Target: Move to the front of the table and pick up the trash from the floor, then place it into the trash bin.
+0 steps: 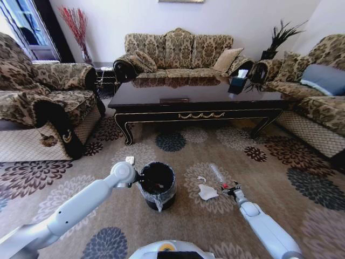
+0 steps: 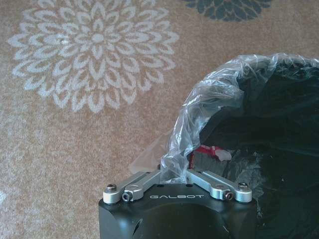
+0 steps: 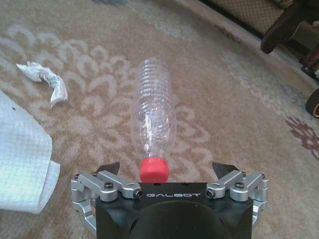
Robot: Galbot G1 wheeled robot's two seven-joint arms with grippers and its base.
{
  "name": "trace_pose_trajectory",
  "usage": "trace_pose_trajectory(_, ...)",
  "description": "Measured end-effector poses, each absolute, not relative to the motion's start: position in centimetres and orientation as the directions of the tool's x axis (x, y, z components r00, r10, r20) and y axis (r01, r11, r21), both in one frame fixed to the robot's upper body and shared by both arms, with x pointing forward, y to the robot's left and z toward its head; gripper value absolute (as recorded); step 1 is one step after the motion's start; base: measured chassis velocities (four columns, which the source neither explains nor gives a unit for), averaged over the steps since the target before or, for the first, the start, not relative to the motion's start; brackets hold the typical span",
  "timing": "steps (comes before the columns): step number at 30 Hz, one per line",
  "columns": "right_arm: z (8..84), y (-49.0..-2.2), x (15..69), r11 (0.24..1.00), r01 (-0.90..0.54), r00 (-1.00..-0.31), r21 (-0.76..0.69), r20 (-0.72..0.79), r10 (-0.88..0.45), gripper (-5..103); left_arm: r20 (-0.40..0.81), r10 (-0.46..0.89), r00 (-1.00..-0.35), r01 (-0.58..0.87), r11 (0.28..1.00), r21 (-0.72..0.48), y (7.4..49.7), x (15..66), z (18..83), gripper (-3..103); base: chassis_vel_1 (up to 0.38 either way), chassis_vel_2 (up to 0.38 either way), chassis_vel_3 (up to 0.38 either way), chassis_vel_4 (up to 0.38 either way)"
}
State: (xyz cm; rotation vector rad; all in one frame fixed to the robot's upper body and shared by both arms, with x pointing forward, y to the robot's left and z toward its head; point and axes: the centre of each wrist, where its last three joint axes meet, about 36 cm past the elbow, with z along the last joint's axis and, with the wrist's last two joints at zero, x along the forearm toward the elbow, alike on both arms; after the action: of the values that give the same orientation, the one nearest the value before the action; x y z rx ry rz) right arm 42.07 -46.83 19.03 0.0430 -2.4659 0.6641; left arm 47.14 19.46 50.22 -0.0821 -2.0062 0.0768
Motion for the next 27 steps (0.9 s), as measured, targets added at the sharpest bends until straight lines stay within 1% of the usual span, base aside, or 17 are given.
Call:
trace_pose_trajectory(7, 18.8, -47.2, 43.5, 0.897, -0.150, -0.823, -0.416, 0.556, 0.120, 100, 0.906, 0.081, -0.415, 0.011, 0.996, -0.084, 19.8, 47.0, 49.8, 0, 0.000, 0.000, 0.000, 0.000)
trace_pose_trajectory(11, 18.9, -47.1, 44.0, 0.896, -0.152, -0.822, -0.417, 0.557, 0.120, 100, 0.907, 0.071, -0.415, -0.006, 0.997, -0.081, 20.3, 47.1, 49.6, 0, 0.000, 0.000, 0.000, 0.000)
trace_pose_trajectory(12, 18.9, -47.1, 44.1, 0.896, -0.154, -0.820, -0.417, 0.560, 0.120, 103, 0.907, 0.071, -0.414, -0.010, 0.997, -0.083, 20.4, 47.1, 49.6, 0, 0.000, 0.000, 0.000, 0.000)
trace_pose_trajectory(14, 18.7, -47.2, 44.1, 0.896, -0.152, -0.815, -0.417, 0.566, 0.125, 94, 0.908, 0.070, -0.413, -0.017, 0.996, -0.084, 20.6, 46.9, 49.4, 0, 0.000, 0.000, 0.000, 0.000)
trace_pose_trajectory(15, 18.7, -47.2, 44.1, 0.896, -0.152, -0.815, -0.417, 0.566, 0.125, 94, 0.908, 0.070, -0.413, -0.017, 0.996, -0.084, 20.6, 46.9, 49.4, 0, 0.000, 0.000, 0.000, 0.000)
trace_pose_trajectory(16, 18.6, -47.2, 44.1, 0.896, -0.152, -0.813, -0.417, 0.568, 0.126, 89, 0.908, 0.069, -0.413, -0.019, 0.996, -0.084, 20.7, 46.8, 49.4, 0, 0.000, 0.000, 0.000, 0.000)
trace_pose_trajectory(17, 18.6, -47.2, 44.1, 0.895, -0.153, -0.812, -0.418, 0.570, 0.127, 89, 0.908, 0.067, -0.412, -0.020, 0.996, -0.083, 20.8, 46.7, 49.3, 0, 0.000, 0.000, 0.000, 0.000)
trace_pose_trajectory(20, 18.6, -47.2, 44.3, 0.895, -0.155, -0.814, -0.419, 0.568, 0.125, 73, 0.909, 0.061, -0.413, -0.024, 0.997, -0.078, 21.0, 46.7, 49.3, 0, 0.000, 0.000, 0.000, 0.000)
trace_pose_trajectory(21, 18.6, -47.2, 44.3, 0.895, -0.155, -0.814, -0.419, 0.568, 0.125, 73, 0.909, 0.061, -0.413, -0.024, 0.997, -0.078, 21.0, 46.7, 49.3, 0, 0.000, 0.000, 0.000, 0.000)
trace_pose_trajectory(22, 18.7, -47.2, 44.4, 0.894, -0.155, -0.815, -0.420, 0.566, 0.124, 68, 0.908, 0.061, -0.414, -0.025, 0.997, -0.078, 21.1, 46.7, 49.4, 0, 0.000, 0.000, 0.000, 0.000)
trace_pose_trajectory(23, 18.8, -47.2, 44.6, 0.894, -0.156, -0.816, -0.421, 0.564, 0.123, 68, 0.908, 0.060, -0.415, -0.025, 0.997, -0.078, 21.1, 46.7, 49.4, 0, 0.000, 0.000, 0.000, 0.000)
trace_pose_trajectory(25, 18.9, -47.2, 44.7, 0.893, -0.157, -0.818, -0.422, 0.562, 0.122, 57, 0.907, 0.062, -0.416, -0.024, 0.997, -0.079, 21.1, 46.7, 49.5, 0, 0.000, 0.000, 0.000, 0.000)
trace_pose_trajectory(26, 18.9, -47.2, 44.7, 0.893, -0.157, -0.818, -0.422, 0.562, 0.122, 57, 0.907, 0.062, -0.416, -0.024, 0.997, -0.079, 21.1, 46.7, 49.5, 0, 0.000, 0.000, 0.000, 0.000)
trace_pose_trajectory(27, 18.9, -47.2, 44.7, 0.892, -0.158, -0.818, -0.423, 0.562, 0.122, 51, 0.907, 0.063, -0.417, -0.024, 0.996, -0.080, 21.1, 46.8, 49.6, 0, 0.000, 0.000, 0.000, 0.000)
